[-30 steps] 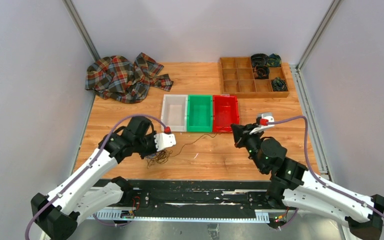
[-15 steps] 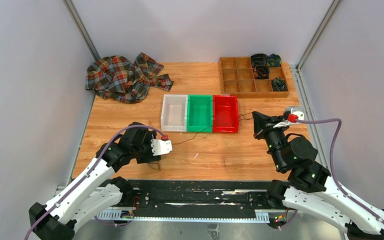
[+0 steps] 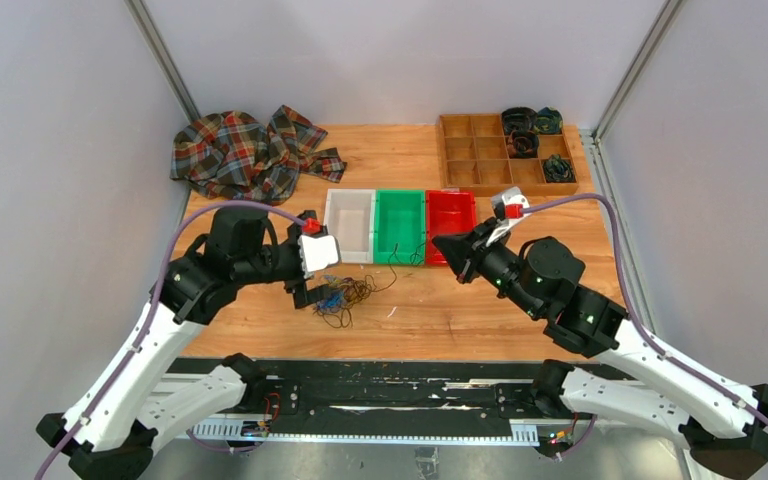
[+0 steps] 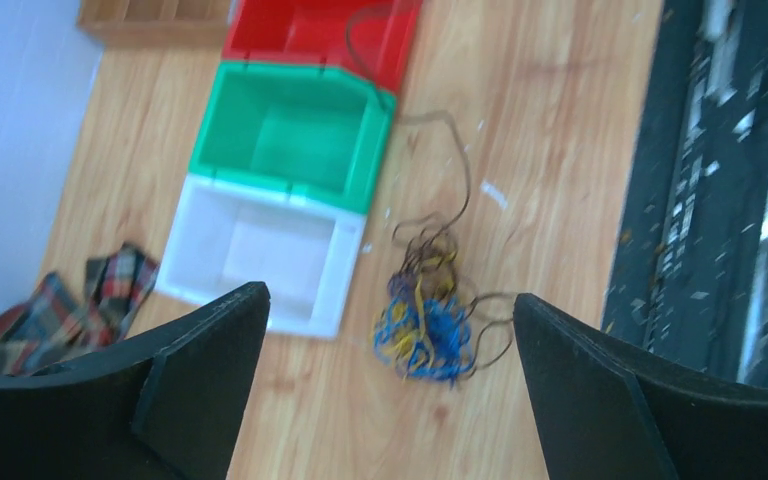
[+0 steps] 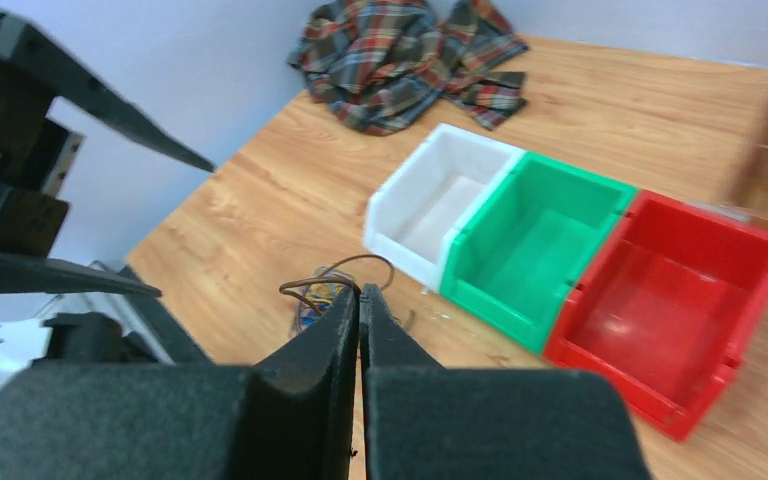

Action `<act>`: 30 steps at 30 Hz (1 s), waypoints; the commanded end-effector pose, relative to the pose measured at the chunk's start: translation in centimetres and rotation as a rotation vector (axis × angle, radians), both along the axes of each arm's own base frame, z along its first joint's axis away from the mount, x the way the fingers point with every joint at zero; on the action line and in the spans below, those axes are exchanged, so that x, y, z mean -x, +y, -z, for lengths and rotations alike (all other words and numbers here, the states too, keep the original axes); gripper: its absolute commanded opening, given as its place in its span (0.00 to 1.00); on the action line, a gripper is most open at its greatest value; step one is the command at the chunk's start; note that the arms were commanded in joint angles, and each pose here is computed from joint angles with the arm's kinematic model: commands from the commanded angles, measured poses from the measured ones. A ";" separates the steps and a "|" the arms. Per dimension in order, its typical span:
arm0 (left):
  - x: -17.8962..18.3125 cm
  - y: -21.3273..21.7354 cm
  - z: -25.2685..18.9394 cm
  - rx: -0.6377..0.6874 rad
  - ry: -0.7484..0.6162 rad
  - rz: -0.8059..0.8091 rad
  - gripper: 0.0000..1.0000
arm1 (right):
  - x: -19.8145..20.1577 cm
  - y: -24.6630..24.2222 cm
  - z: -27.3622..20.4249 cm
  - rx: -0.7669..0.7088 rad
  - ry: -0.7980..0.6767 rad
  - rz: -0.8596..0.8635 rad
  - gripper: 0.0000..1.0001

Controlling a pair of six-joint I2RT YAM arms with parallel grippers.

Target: Untangle the cables

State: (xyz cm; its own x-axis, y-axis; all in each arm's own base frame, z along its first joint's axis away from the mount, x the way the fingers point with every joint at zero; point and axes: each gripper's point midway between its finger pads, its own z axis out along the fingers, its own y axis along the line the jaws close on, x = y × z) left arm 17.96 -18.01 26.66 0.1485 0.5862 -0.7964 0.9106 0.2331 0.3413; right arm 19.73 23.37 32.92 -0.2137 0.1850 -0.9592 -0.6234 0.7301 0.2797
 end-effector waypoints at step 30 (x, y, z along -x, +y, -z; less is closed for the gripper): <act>0.6 -7.4 -7.1 0.273 -0.121 0.165 0.01 | 2.7 6.6 -7.1 -0.328 0.000 -0.315 0.33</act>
